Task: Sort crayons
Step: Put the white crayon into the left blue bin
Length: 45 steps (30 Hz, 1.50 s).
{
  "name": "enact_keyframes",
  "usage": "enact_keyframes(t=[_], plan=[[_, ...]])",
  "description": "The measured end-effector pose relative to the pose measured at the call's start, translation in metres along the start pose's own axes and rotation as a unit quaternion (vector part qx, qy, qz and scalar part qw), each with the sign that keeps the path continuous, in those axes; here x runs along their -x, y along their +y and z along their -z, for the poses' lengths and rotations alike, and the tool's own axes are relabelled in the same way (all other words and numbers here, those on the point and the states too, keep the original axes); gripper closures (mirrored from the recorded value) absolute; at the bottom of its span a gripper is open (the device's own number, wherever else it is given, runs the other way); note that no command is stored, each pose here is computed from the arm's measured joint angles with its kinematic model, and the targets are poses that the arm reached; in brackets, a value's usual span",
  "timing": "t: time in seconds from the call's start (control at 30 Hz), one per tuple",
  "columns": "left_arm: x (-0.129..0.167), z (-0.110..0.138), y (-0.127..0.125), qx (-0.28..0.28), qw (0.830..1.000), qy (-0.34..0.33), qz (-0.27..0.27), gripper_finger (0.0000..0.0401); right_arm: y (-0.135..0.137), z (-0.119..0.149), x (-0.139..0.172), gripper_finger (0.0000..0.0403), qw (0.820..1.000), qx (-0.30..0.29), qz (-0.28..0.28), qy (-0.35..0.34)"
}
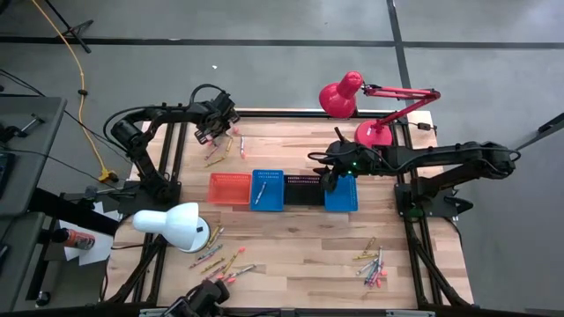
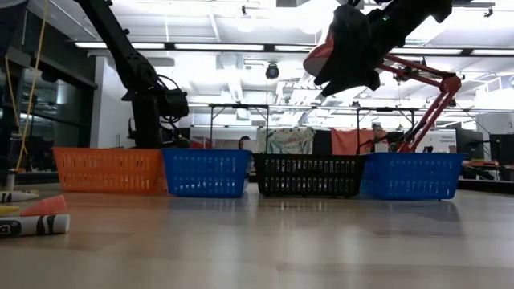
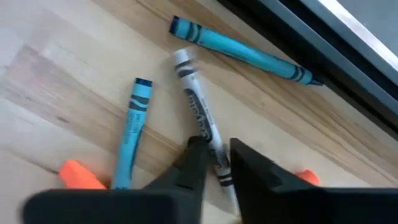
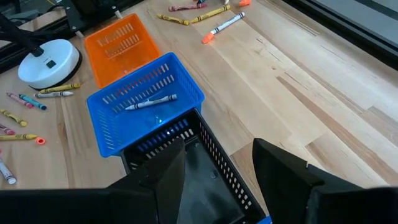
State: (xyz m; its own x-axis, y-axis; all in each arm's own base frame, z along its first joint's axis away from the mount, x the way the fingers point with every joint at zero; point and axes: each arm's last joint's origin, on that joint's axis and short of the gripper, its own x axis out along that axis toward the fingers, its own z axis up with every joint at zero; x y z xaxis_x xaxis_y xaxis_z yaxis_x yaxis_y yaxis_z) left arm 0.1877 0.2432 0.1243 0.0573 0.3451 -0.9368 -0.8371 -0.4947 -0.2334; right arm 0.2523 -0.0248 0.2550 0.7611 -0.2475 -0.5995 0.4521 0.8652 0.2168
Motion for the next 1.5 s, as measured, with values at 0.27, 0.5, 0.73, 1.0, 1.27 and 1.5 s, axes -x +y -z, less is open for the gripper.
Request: enact_keyframes(t=[0.27, 0.5, 0.73, 1.0, 1.27, 1.5], plan=[[0.004, 0.000, 0.001, -0.014, 1.000, 0.012, 0.004, 0.0395, 0.000, 0.000, 0.000, 0.0222, 1.000, -0.004, 0.000, 0.000], [0.027, -0.002, -0.001, -0.056, 0.997, 0.013, 0.048, 0.0399, 0.000, 0.000, 0.000, 0.0222, 1.000, 0.005, -0.001, -0.001], [0.079, 0.002, -0.011, -0.143, 0.977, -0.032, 0.155, 0.0400, 0.002, -0.005, 0.000, 0.0222, 0.999, 0.018, -0.012, -0.027], [0.173, 0.041, -0.016, -0.360, 0.851, -0.094, 0.372, 0.0400, 0.009, -0.024, 0.003, 0.0222, 0.991, 0.018, -0.048, -0.121], [0.258, 0.102, 0.017, -0.488, 0.675, -0.122, 0.540, 0.0401, 0.021, -0.042, 0.012, 0.0222, 0.966, 0.004, -0.167, -0.199], [0.275, 0.146, 0.036, -0.481, 0.602, -0.162, 0.616, 0.0401, 0.032, -0.061, 0.027, 0.0222, 0.934, 0.006, -0.265, -0.237]])
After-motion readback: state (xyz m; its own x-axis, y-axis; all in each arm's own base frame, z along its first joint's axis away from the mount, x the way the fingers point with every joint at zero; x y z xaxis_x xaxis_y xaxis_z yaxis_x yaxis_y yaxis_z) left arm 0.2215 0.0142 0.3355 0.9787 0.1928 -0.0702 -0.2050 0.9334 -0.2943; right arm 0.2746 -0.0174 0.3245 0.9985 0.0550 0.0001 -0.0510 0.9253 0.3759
